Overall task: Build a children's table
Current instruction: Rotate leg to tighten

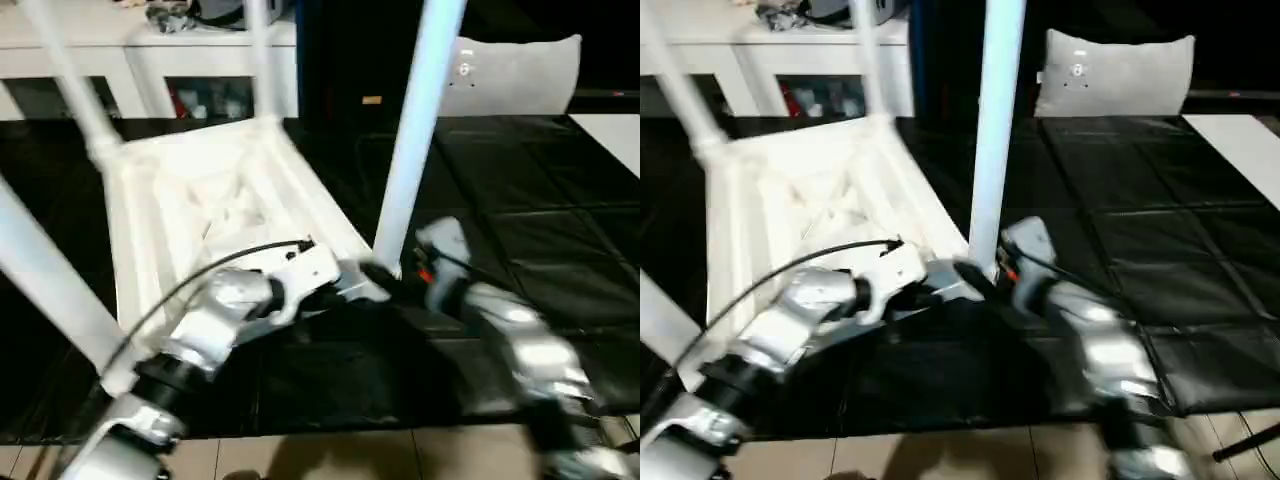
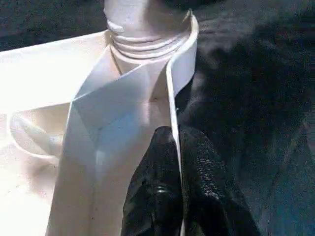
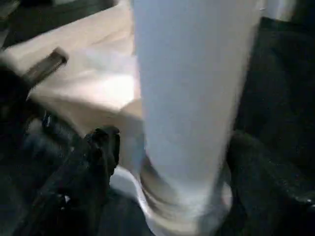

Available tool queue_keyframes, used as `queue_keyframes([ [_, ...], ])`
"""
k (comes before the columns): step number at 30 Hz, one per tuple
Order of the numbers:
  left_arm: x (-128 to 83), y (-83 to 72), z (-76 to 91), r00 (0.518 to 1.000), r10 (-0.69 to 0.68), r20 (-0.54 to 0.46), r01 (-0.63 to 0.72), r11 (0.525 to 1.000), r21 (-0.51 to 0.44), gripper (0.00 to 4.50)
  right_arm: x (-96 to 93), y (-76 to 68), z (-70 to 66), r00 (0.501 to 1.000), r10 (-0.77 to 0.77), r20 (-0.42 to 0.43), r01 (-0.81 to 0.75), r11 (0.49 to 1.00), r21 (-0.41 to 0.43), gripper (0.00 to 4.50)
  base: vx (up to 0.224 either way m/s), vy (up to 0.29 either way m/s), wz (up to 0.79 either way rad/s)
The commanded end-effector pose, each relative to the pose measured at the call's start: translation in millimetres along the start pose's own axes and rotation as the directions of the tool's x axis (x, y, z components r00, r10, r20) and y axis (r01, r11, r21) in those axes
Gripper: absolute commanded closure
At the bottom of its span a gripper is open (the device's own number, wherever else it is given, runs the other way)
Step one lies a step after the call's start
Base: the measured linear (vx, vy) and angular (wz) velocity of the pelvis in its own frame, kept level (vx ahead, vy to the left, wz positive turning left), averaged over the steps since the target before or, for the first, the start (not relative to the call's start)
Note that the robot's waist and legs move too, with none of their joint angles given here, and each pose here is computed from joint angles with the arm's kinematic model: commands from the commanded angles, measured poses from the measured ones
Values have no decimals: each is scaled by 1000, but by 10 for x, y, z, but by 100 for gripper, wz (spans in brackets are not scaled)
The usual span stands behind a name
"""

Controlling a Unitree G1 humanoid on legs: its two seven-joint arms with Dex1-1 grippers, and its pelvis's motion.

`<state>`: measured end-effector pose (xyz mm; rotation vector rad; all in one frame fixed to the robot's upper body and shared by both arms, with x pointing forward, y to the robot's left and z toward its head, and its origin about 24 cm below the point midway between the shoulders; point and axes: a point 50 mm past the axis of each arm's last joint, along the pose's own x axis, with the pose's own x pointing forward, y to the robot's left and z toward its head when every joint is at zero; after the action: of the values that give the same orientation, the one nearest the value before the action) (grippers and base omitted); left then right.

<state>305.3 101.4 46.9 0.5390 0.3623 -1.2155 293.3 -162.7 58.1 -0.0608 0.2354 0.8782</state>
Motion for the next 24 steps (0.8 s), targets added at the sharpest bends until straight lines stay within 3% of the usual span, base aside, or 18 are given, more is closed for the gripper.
queue_keyframes([
  [1,2,-100,-102,994,-104,-44,106,993,46,450,-61,-9,95,998,60,27,-59,997,-44,32,0,0,0],
  [4,-36,-104,-137,987,-146,-64,150,986,78,450,-121,-43,119,995,97,9,-96,993,-63,12,0,0,0],
  [11,-103,-140,-112,958,-284,-35,286,948,141,450,-245,-40,171,962,269,-36,-271,959,-82,12,0,0,0],
  [15,-153,-199,-112,913,-405,-49,406,893,193,450,-281,1,185,906,420,-62,-423,905,-52,49,0,0,0],
  [24,-168,-296,-94,857,-510,-69,510,824,248,450,-232,140,133,827,557,-83,-558,830,7,129,0,0,0],
])
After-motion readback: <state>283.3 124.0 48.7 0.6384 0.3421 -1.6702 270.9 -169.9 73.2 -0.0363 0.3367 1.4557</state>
